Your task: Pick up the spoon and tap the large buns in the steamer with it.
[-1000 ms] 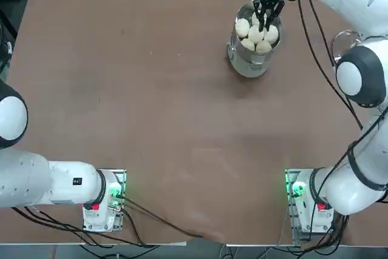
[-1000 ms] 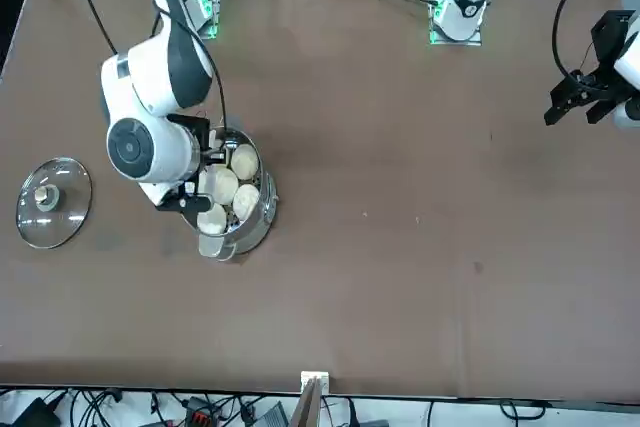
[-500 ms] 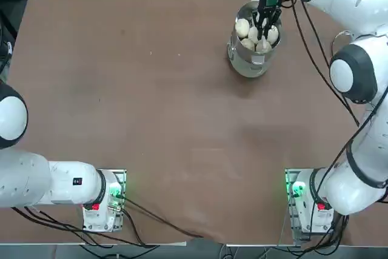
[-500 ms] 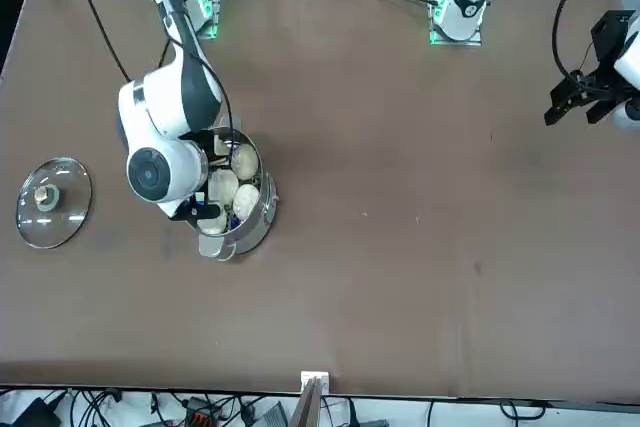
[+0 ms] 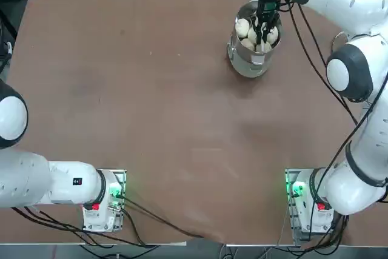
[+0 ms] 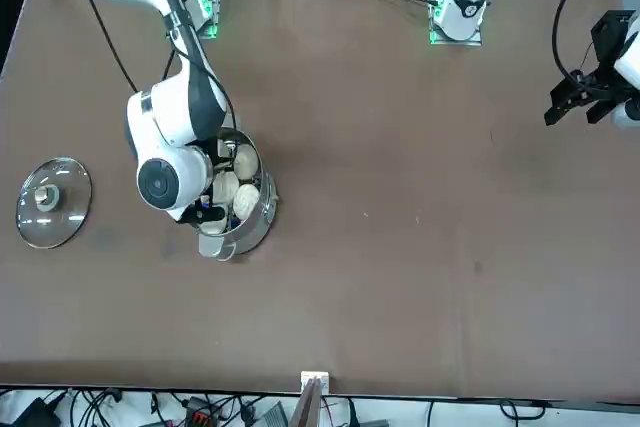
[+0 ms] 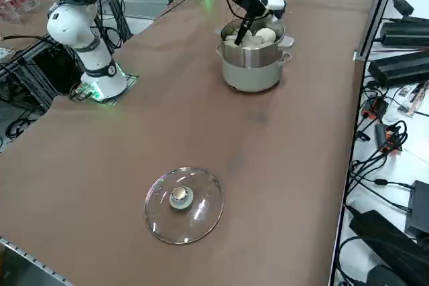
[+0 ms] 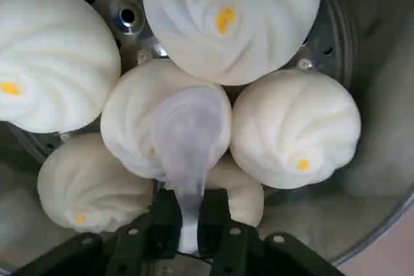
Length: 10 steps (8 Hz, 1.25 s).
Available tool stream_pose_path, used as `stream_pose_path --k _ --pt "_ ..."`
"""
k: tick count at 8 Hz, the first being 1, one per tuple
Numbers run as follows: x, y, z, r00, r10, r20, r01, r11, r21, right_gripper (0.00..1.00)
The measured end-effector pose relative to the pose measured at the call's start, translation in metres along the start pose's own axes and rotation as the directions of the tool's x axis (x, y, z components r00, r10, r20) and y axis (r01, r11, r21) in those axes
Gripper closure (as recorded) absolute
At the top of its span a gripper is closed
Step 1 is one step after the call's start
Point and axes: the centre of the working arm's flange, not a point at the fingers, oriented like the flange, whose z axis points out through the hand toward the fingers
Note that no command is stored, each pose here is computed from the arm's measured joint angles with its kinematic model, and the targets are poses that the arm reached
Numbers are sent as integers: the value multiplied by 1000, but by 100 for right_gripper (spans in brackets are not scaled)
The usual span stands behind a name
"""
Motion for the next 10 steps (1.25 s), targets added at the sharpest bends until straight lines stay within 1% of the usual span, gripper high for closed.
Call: stream_pose_path --k 2,4,7,10 --pt "-3 1 -7 1000 -5 12 5 1000 -3 83" --pt "-13 0 -29 1000 -12 26 12 1000 -7 83" --pt "-25 2 -60 1000 -15 6 15 1000 -4 83" --pt "-29 5 -67 1000 -11 -4 11 1000 -1 83"
